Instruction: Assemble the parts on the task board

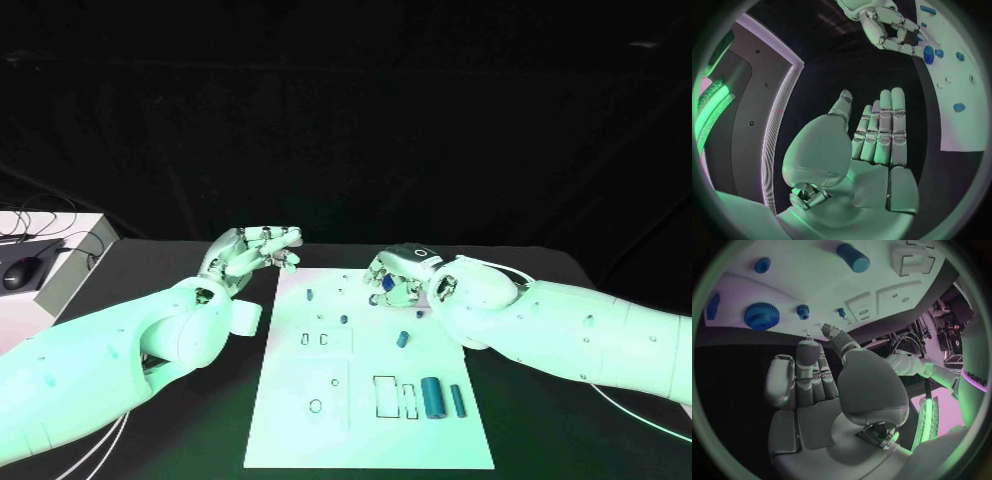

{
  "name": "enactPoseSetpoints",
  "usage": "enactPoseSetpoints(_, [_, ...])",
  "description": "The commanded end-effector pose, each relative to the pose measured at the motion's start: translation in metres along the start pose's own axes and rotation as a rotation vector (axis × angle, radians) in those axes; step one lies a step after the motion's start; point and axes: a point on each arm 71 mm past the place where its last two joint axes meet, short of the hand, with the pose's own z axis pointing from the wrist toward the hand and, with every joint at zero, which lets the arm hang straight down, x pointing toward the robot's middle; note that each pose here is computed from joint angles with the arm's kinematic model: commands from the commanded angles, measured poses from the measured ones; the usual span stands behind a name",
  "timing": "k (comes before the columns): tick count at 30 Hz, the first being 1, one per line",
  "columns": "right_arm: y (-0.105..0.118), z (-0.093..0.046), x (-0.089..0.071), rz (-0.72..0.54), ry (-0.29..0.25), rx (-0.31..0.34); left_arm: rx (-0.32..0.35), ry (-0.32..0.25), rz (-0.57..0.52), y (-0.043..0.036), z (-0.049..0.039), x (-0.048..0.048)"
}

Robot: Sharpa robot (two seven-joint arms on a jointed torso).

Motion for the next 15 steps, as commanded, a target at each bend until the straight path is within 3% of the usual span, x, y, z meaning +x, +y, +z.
enactPoseSetpoints(1, [0.0006,0.0017,0.0003,-0.071,0.022,0.03,-0.004,0.034,-0.004,0.0,-0.0004,0.0022])
enactPoseSetpoints(15, [-0.0009,0.0048,0.0027,-0.128,0.049,0.071,-0.009,0.036,-0.003,-0.0006,-0.0025,-0.0002])
